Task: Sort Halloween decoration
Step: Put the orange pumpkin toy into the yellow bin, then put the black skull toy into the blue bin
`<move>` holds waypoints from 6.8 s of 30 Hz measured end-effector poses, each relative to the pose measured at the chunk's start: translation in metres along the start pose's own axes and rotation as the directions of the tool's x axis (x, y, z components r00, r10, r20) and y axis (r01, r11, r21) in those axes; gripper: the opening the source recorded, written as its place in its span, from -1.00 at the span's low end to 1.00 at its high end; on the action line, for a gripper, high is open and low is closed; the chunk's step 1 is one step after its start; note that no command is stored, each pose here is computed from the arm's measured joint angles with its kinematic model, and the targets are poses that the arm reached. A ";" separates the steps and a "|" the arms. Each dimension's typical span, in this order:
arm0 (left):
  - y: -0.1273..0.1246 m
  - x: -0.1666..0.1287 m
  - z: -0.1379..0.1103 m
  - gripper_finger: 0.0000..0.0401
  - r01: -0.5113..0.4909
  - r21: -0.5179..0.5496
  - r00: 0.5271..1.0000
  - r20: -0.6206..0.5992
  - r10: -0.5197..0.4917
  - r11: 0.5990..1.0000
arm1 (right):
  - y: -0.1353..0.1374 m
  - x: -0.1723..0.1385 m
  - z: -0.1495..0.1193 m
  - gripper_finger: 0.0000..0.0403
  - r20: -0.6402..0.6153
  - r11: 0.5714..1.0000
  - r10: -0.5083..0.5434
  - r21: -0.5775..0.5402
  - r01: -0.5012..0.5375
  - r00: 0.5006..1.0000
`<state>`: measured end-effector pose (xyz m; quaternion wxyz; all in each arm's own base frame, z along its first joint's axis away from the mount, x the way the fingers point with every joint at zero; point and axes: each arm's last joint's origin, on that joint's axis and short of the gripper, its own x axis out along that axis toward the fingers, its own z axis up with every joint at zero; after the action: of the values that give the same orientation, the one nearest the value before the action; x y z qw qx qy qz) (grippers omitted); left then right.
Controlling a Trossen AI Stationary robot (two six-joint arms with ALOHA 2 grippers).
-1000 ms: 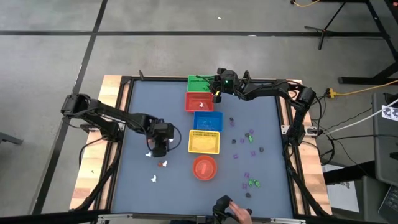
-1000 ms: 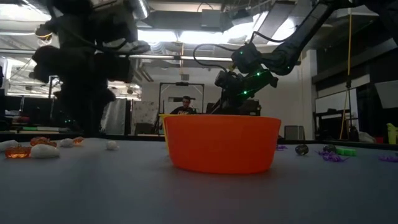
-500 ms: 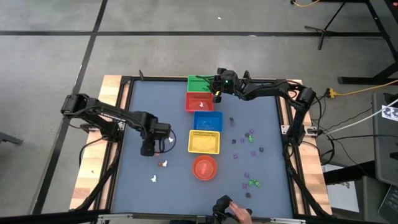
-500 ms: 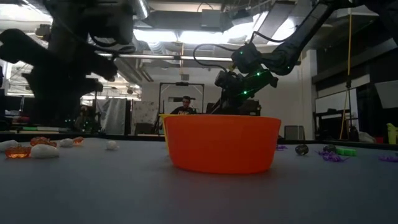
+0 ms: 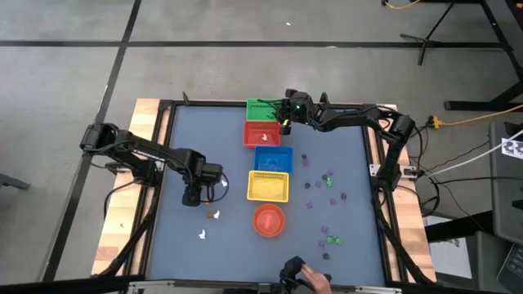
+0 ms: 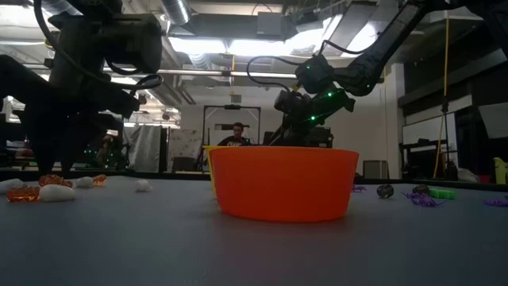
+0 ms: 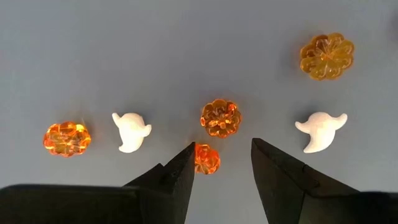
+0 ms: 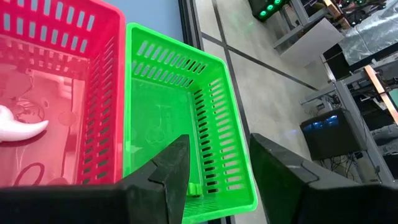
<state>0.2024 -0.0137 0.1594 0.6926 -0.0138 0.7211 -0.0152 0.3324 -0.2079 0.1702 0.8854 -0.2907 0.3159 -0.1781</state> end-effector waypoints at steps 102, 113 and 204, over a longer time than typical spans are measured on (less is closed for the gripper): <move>0.001 0.022 -0.003 -0.58 0.016 -0.144 0.997 0.082 -0.004 0.989 | 0.005 0.000 -0.005 -0.18 -0.055 0.999 0.052 -0.001 -0.053 0.997; 0.002 0.011 0.007 -0.59 -0.029 -0.150 0.990 0.134 0.049 0.988 | 0.005 0.000 -0.005 -0.18 -0.061 0.999 0.044 -0.002 -0.044 0.997; 0.083 -0.064 0.078 -0.20 -0.119 -0.235 0.470 0.842 0.263 0.965 | 0.022 -0.164 0.057 -0.18 -0.189 0.844 0.456 0.401 -0.356 0.870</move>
<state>0.2835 0.0718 0.2167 0.9547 0.0117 0.2708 0.1231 0.2524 -0.0863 0.2674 0.8874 -0.0247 0.4539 -0.0774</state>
